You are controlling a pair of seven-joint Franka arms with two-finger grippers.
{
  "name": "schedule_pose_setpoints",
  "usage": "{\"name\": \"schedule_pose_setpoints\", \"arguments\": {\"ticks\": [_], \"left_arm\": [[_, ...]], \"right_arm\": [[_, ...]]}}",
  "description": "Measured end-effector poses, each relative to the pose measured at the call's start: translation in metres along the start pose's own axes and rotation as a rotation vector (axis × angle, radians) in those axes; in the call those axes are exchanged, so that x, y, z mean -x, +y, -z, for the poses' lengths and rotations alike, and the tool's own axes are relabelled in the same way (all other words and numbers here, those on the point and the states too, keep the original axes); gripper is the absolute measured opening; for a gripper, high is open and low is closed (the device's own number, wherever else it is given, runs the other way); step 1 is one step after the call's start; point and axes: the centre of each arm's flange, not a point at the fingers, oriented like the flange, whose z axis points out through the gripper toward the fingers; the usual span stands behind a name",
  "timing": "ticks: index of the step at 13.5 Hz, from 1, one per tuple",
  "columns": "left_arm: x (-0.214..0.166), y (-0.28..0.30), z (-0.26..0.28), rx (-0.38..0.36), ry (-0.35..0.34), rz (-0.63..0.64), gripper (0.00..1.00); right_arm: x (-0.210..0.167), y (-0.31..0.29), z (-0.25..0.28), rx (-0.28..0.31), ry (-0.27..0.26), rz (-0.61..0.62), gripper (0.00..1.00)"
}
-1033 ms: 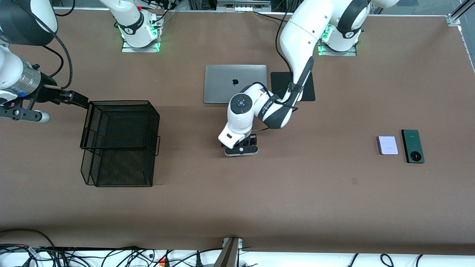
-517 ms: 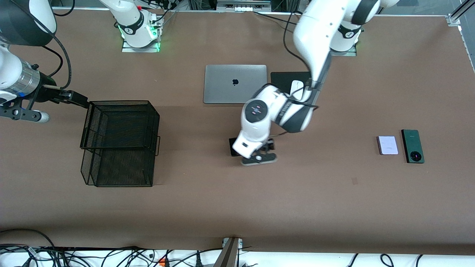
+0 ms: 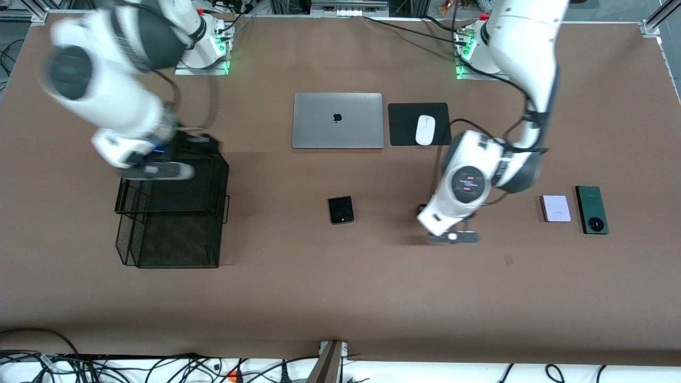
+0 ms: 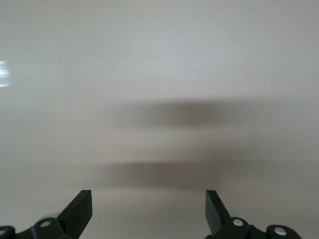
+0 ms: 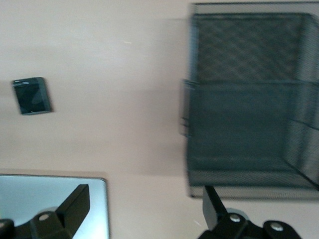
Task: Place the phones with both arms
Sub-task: 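Grasp the black phone with the right gripper while the left gripper grasps the white phone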
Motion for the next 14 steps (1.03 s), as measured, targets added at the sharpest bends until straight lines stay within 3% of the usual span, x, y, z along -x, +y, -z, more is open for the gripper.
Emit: {"name": "schedule_pose_setpoints", "arguments": {"ticks": [3,6,9,11,14], "left_arm": [[0.003,-0.105,-0.003,-0.029,-0.028,-0.114,1.0],[0.011,-0.195,-0.006,-0.008,-0.015,-0.168,1.0],[0.023,-0.255,-0.033,0.0,0.049,-0.154,1.0],[0.036,-0.289,-0.054,0.007,0.047,-0.114,1.0],[0.053,-0.322,-0.073,0.022,0.027,-0.046,1.0]], "right_arm": [[-0.017,-0.112,-0.078,-0.037,0.04,0.063,1.0],[-0.039,-0.176,-0.154,-0.063,0.053,0.074,1.0],[-0.047,-0.207,-0.216,-0.108,0.119,0.078,1.0],[-0.047,-0.217,-0.242,-0.129,0.153,0.076,1.0],[-0.045,-0.225,-0.262,-0.103,0.177,0.11,1.0]]}}
